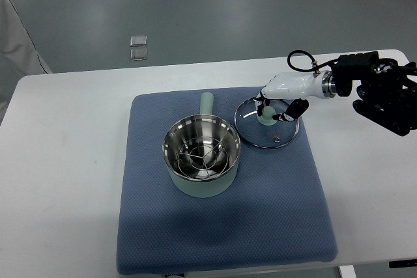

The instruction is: Open lid and place right of pot

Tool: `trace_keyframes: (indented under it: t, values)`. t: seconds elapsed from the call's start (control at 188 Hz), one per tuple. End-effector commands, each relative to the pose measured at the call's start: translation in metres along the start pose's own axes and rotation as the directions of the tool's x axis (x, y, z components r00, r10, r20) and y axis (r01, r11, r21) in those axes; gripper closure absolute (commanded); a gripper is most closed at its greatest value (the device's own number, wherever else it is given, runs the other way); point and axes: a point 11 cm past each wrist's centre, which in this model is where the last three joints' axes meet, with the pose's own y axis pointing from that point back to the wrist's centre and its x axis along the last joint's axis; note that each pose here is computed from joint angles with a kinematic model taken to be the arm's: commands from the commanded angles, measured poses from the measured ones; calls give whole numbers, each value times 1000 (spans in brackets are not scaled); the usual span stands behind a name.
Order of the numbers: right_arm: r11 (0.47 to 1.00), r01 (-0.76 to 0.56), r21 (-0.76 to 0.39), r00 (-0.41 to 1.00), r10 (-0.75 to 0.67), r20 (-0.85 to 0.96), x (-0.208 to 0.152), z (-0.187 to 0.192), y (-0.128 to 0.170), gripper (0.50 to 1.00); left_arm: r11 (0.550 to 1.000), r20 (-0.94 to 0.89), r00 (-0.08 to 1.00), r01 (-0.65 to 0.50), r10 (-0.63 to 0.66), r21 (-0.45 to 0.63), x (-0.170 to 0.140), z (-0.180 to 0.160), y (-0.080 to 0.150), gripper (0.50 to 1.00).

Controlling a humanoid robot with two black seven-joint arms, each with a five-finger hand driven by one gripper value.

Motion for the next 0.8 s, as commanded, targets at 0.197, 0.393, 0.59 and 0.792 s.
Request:
trace_keyframes:
  t: [0.197,0.393,0.59,0.792]
  values:
    - [997,-71,25,992,68,102,16,-5,2,605,1000,0,1000,0,0,0,0,0,0,500]
    - [981,-196,11,935,184,305,40,0,10,597,1000,0,1000,0,0,-1,0,0,0,500]
    - [927,-371,-49,697,313,645,39,9,15,585,1000,-1,1000,0,0,0,0,0,0,500]
    - [832,-514,-210,316,411,855,25,25,21,579,1000,-1,1000,0,0,-1,0,0,0,500]
